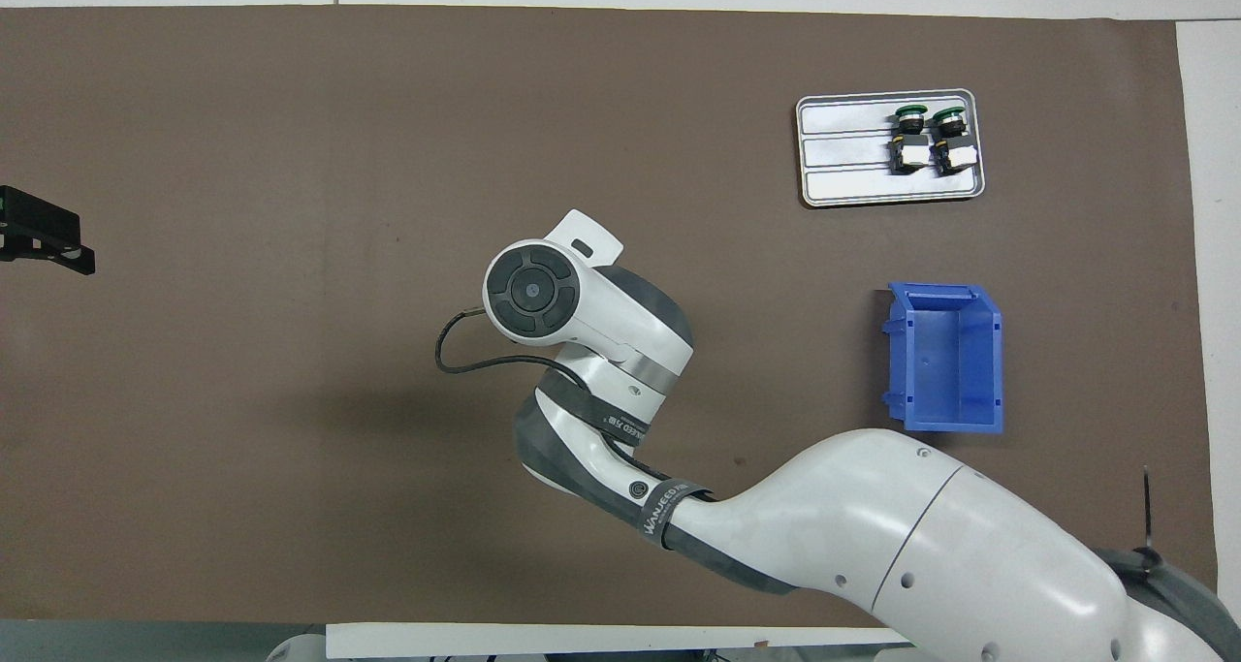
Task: Place and press button with both arms
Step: 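Carry the green button to the blue bin with the right gripper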
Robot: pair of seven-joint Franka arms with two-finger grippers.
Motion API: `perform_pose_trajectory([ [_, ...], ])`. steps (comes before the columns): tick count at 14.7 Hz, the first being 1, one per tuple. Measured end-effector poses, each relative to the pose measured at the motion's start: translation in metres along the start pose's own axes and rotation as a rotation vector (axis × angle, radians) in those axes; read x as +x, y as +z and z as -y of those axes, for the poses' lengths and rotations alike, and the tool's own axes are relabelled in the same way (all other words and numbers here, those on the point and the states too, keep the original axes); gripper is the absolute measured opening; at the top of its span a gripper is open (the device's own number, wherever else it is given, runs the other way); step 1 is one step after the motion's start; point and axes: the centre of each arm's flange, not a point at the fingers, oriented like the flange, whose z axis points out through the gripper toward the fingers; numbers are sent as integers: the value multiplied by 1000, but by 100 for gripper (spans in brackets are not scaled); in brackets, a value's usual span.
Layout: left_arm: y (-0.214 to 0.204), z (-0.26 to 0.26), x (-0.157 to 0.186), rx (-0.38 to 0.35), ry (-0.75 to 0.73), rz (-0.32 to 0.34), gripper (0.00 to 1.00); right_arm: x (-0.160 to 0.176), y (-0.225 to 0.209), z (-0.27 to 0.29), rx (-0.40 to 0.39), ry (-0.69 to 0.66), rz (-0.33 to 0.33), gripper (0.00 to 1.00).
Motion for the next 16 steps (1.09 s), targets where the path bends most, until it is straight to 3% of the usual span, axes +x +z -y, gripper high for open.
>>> perform_pose_trajectory([
  [1, 0, 0, 0, 0, 0, 0, 100, 1, -2, -3, -7, -1, 3, 30],
  [5, 0, 0, 0, 0, 0, 1, 100, 20, -37, -38, -66, 47, -15, 28],
  [7, 0, 1, 0, 0, -2, 1, 100, 36, -79, -85, -126, 113, -31, 28],
  [9, 0, 3, 0, 0, -6, 1, 100, 36, -123, -146, -118, 184, -3, 28],
  [12, 0, 5, 1, -1, -9, 2, 100, 9, -168, -244, -66, 201, 50, 28],
  [16, 0, 5, 1, 0, -9, 2, 100, -42, -164, -371, -63, 194, 112, 28],
])
